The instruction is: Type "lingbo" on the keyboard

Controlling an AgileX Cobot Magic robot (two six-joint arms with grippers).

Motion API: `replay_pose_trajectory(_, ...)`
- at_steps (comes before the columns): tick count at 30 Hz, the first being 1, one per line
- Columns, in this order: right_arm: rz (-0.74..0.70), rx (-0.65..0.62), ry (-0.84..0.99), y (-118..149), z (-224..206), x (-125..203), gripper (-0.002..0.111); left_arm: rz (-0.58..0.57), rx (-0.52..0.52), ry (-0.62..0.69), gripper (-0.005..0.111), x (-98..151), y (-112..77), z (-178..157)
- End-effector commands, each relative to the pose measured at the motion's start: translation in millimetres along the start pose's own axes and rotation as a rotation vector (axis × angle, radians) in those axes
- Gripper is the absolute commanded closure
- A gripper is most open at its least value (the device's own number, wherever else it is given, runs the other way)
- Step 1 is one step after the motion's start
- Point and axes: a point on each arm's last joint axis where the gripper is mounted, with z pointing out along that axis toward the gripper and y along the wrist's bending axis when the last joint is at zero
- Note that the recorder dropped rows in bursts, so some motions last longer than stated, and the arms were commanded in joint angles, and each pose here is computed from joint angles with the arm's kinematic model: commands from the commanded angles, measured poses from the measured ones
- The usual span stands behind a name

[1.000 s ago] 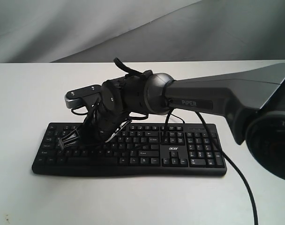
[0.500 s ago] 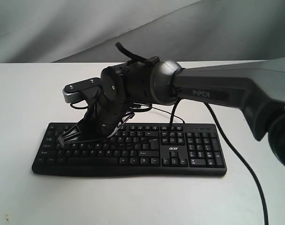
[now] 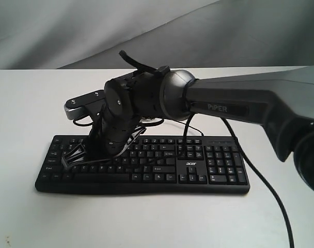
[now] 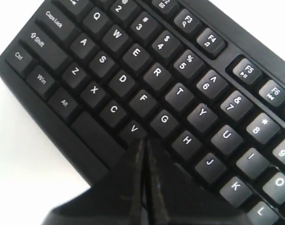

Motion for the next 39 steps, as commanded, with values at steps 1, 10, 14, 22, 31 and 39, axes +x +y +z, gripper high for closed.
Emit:
replay_pose_trajectory(1, -0.007, 0.008, -0.008, 0.7, -3.0, -0.2, 0.108, -0.012, 0.001, -0.003, 0.106, 0.9, -0.1, 0.2)
replay_pose_trajectory(10, -0.001, 0.012, -0.080, -2.5, -14.0, 11.3, 0.108, -0.012, 0.001, -0.003, 0.106, 0.9, -0.1, 0.2)
replay_pose_trajectory(14, 0.002, 0.008, -0.095, -2.1, -14.1, 10.0, 0.108, -0.012, 0.001, -0.003, 0.106, 0.9, -0.1, 0.2)
replay_pose_trajectory(22, 0.028, -0.017, -0.096, -1.8, -1.5, 11.7, 0.108, -0.012, 0.001, -0.003, 0.106, 0.9, -0.1, 0.2)
replay_pose_trajectory(31, 0.026, -0.018, -0.092, -1.8, 0.3, 11.4, 0.108, -0.012, 0.001, -0.003, 0.106, 0.9, -0.1, 0.2)
replay_pose_trajectory(39, 0.034, -0.016, -0.067, -3.4, 10.3, 15.4, 0.108, -0.012, 0.001, -0.003, 0.106, 0.9, -0.1, 0.2)
